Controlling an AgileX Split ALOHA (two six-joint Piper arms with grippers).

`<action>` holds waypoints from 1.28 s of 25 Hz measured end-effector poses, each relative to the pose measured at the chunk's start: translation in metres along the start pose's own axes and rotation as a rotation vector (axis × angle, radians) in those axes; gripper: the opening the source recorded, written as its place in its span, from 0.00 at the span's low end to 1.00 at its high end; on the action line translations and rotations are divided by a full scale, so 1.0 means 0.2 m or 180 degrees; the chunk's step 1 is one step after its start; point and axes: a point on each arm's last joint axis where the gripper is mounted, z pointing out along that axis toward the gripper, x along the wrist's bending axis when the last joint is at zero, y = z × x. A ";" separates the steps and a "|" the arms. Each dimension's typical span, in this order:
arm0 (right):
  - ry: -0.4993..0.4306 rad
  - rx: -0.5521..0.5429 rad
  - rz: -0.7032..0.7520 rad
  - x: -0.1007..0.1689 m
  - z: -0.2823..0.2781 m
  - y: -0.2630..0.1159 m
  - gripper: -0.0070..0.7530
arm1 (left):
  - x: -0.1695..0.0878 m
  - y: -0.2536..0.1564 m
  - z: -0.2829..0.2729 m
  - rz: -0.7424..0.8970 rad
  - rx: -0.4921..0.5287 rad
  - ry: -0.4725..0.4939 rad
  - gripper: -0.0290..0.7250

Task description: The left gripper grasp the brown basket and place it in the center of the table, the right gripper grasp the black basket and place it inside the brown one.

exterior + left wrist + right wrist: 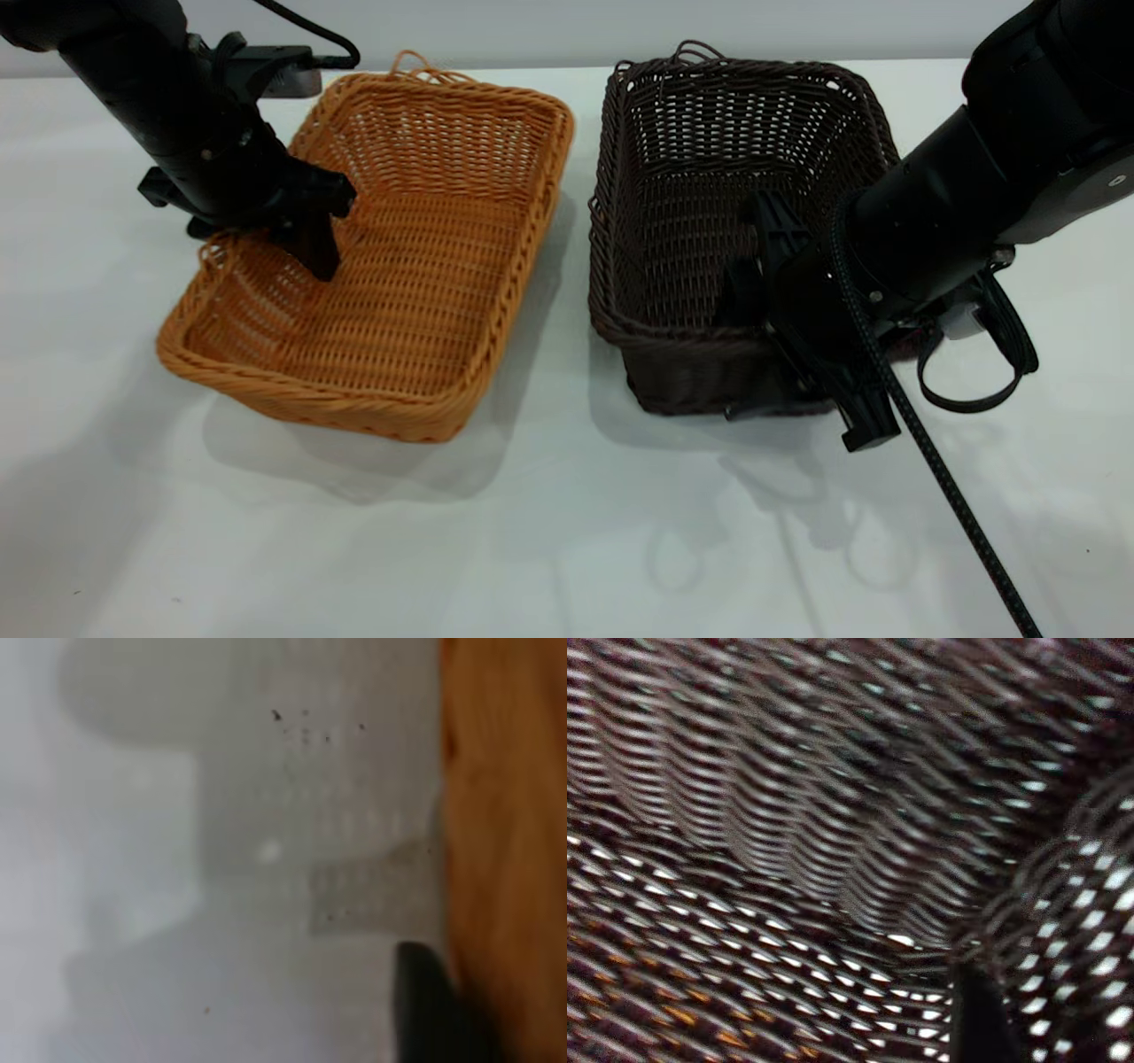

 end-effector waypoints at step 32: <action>0.1108 0.0511 -0.2795 0.52 -0.98 0.54 0.18 | -0.56 0.16 0.02 0.4382 -0.0903 0.0632 0.14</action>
